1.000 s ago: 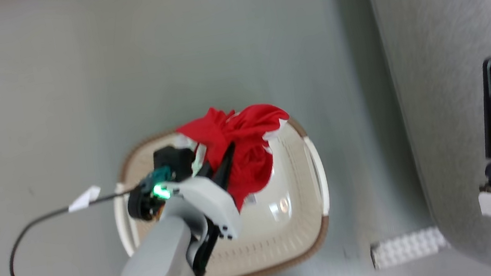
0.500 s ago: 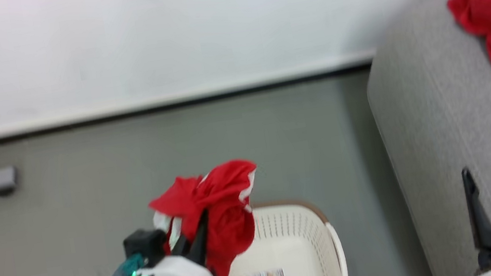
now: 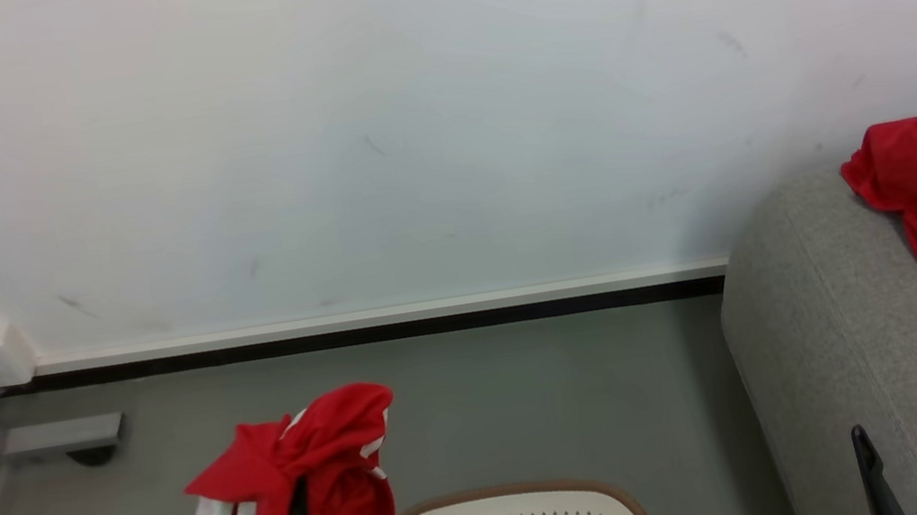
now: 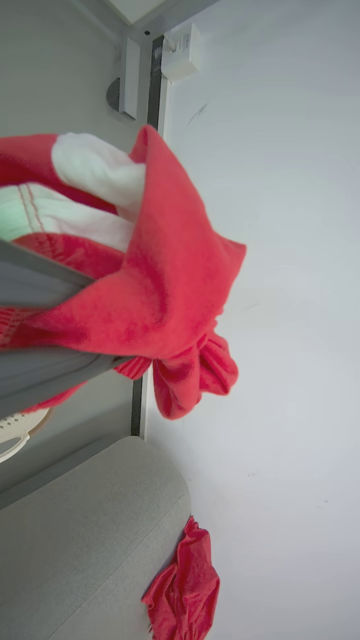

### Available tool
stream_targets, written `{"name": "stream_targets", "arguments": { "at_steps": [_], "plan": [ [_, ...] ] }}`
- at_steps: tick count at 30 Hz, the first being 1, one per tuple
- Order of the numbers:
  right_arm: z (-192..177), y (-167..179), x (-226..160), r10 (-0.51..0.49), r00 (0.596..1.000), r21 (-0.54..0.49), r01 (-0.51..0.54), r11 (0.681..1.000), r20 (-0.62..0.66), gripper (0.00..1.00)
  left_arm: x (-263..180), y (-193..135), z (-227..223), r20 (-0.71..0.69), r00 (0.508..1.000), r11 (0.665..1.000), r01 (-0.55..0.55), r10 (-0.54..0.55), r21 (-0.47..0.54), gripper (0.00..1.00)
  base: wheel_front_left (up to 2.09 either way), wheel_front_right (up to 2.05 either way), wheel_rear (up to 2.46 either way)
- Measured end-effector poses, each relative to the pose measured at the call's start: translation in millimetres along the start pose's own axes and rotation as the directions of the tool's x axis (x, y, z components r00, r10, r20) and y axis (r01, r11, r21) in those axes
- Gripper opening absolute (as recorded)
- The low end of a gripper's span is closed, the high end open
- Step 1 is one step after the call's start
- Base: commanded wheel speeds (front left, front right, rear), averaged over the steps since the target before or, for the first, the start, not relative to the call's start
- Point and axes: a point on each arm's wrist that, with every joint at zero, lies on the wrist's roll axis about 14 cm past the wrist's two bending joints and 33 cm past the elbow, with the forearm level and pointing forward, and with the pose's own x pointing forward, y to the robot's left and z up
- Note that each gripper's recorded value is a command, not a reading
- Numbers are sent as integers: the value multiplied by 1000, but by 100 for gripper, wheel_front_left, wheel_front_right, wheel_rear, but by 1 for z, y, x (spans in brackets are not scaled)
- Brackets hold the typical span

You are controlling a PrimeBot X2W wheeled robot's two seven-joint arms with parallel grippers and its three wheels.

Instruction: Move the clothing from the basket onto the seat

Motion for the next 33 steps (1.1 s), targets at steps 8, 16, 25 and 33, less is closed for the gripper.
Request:
{"name": "stream_targets", "arguments": {
  "at_steps": [8, 16, 25, 33],
  "plan": [
    [-9, 13, -8, 35, 999, 33, -34, 999, -26, 100, -29, 16, 17, 69, 997, 999, -34, 32, 31, 0, 0, 0, 0],
    [-14, 23, -12, 62, 997, 57, -59, 997, -41, 100, -44, 30, 27, 108, 992, 997, -71, 67, 34, 0, 0, 0, 0],
    [-17, 25, -14, 65, 997, 65, -62, 996, -50, 100, -44, 27, 25, 108, 992, 997, -65, 61, 30, 0, 0, 0, 0],
    [-19, 22, -14, 59, 997, 69, -55, 996, -56, 100, -40, 24, 22, 98, 994, 998, -50, 46, 35, 0, 0, 0, 0]
  ]
}}
